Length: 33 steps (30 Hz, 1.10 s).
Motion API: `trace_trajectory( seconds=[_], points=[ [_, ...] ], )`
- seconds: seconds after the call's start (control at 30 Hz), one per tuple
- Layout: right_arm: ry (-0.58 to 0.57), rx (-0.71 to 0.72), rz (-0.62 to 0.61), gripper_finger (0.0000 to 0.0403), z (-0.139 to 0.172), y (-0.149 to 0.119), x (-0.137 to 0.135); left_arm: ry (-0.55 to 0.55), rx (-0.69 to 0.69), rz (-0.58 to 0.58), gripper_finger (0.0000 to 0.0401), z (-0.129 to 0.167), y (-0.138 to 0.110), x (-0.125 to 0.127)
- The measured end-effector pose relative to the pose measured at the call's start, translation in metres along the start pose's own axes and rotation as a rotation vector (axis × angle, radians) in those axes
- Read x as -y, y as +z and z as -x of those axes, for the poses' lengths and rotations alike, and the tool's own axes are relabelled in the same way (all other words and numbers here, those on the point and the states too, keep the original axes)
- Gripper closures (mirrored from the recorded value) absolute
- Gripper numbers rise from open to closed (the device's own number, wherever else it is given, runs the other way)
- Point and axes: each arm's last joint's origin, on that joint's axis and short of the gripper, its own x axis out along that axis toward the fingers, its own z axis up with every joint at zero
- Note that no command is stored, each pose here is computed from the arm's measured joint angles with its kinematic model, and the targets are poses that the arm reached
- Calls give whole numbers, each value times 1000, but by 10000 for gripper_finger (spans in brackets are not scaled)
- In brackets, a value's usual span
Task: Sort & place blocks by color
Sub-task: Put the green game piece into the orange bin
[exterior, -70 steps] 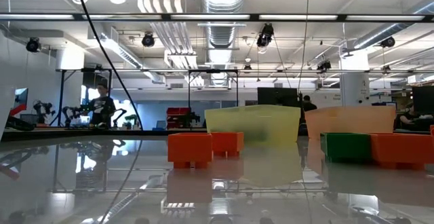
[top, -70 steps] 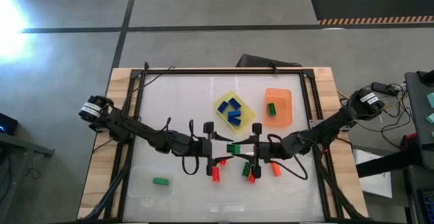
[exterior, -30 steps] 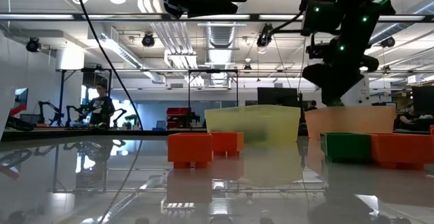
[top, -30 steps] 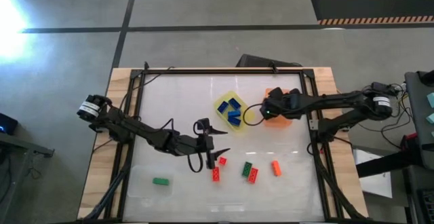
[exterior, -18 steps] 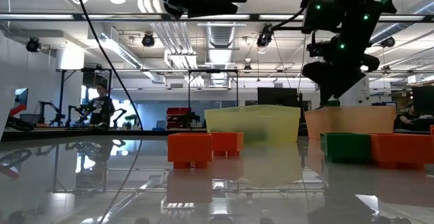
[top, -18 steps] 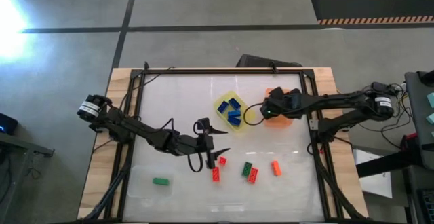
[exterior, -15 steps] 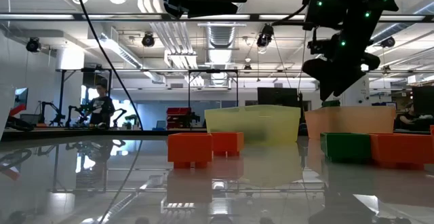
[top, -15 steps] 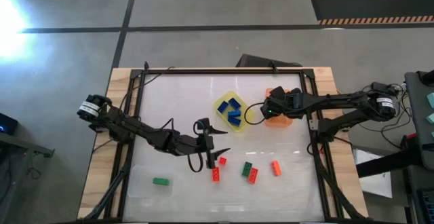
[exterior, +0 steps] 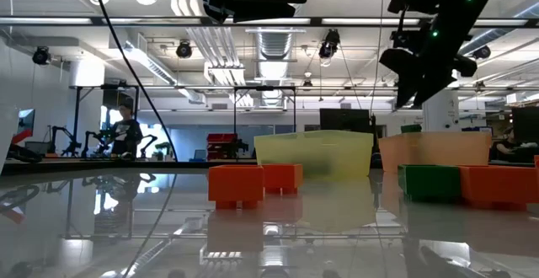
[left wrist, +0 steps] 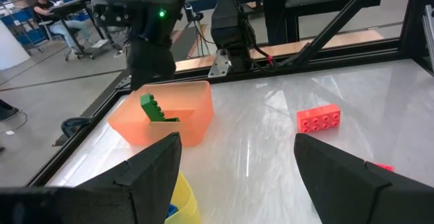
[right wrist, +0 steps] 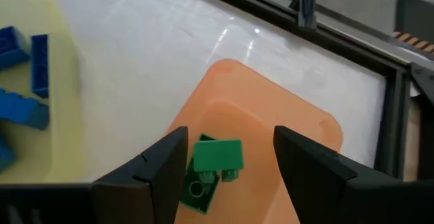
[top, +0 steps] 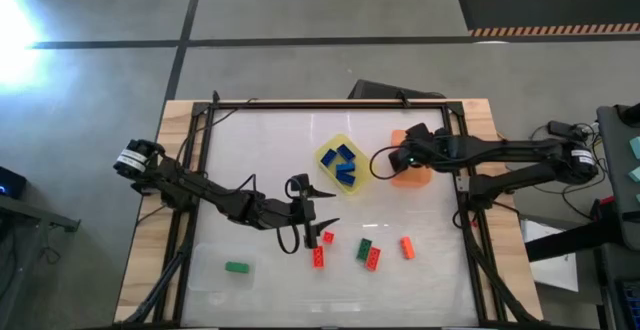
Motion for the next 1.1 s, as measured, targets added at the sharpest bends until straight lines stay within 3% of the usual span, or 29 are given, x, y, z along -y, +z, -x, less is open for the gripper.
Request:
trace_trajectory(
  seconds=[0.23, 0.7, 0.87, 1.1],
  points=[
    [-10, 23, 19, 213, 2, 1, 2, 0, -1, 0, 131, 0, 0, 0],
    [-131, -67, 162, 339, -36, -10, -21, -1, -8, -5, 131, 0, -1, 0],
    [-85, -168, 175, 372, -36, -16, -21, -2, -9, -6, 131, 0, -1, 1],
    [-60, -158, 156, 393, -27, -13, -15, -2, -11, -7, 131, 0, -2, 1]
  ],
)
